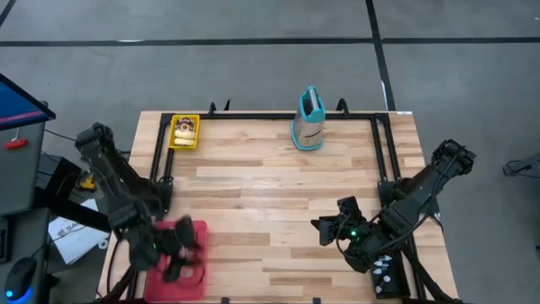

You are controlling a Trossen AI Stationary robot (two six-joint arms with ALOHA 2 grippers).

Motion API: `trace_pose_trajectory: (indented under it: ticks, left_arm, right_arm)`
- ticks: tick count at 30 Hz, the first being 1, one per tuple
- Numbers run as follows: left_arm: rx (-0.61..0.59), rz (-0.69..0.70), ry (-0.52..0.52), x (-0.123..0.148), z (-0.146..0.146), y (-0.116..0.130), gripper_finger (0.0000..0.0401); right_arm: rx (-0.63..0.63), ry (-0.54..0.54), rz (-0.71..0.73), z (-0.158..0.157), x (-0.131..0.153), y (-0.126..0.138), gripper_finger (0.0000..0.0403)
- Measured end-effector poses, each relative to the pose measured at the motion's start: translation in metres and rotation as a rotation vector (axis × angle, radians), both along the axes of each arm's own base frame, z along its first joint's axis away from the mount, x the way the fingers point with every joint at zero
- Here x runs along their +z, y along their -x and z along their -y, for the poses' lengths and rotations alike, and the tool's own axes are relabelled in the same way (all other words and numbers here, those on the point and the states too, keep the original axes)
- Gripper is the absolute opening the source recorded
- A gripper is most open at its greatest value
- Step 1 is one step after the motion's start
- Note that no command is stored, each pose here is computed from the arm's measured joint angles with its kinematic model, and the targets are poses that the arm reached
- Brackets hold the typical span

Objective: Pick & Place Food Item
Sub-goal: Return to Home Position

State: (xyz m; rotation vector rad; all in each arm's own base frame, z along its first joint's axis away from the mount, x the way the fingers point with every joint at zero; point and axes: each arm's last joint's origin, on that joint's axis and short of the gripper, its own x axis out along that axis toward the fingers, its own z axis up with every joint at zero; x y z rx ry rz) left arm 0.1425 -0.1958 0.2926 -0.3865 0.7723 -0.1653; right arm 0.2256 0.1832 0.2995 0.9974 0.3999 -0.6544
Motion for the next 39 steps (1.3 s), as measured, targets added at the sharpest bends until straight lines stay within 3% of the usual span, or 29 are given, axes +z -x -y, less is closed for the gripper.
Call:
trace_pose_trajectory:
  ticks: [3, 8, 14, 20, 29, 39]
  left_arm:
    - [0.123, 0.154, -0.091, 0.012, -0.025, 0.007, 0.0172]
    - [0.236, 0.133, -0.179, -0.012, -0.087, 0.027, 0.0141]
    - [0.311, 0.339, -0.083, -0.038, -0.145, 0.022, 0.0106]
    - [0.27, 0.464, -0.03, -0.061, -0.185, 0.008, 0.0086]
    - [0.083, 0.603, -0.062, -0.053, -0.202, 0.012, 0.0073]
    - [0.064, 0.708, -0.029, -0.092, -0.196, 0.042, 0.0042]
  right_arm:
    - [-0.005, 0.001, -0.001, 0.001, 0.0, -0.001, 0.0182]
    - [-0.018, 0.017, -0.014, 0.005, -0.001, -0.002, 0.0182]
    - [-0.043, 0.019, -0.022, 0.01, -0.004, -0.008, 0.0182]
    - [-0.065, -0.007, -0.034, 0.017, -0.005, -0.015, 0.0182]
    - [-0.099, -0.037, -0.046, 0.026, -0.005, -0.022, 0.0182]
    - [-0.119, -0.065, -0.085, 0.046, -0.005, -0.036, 0.0182]
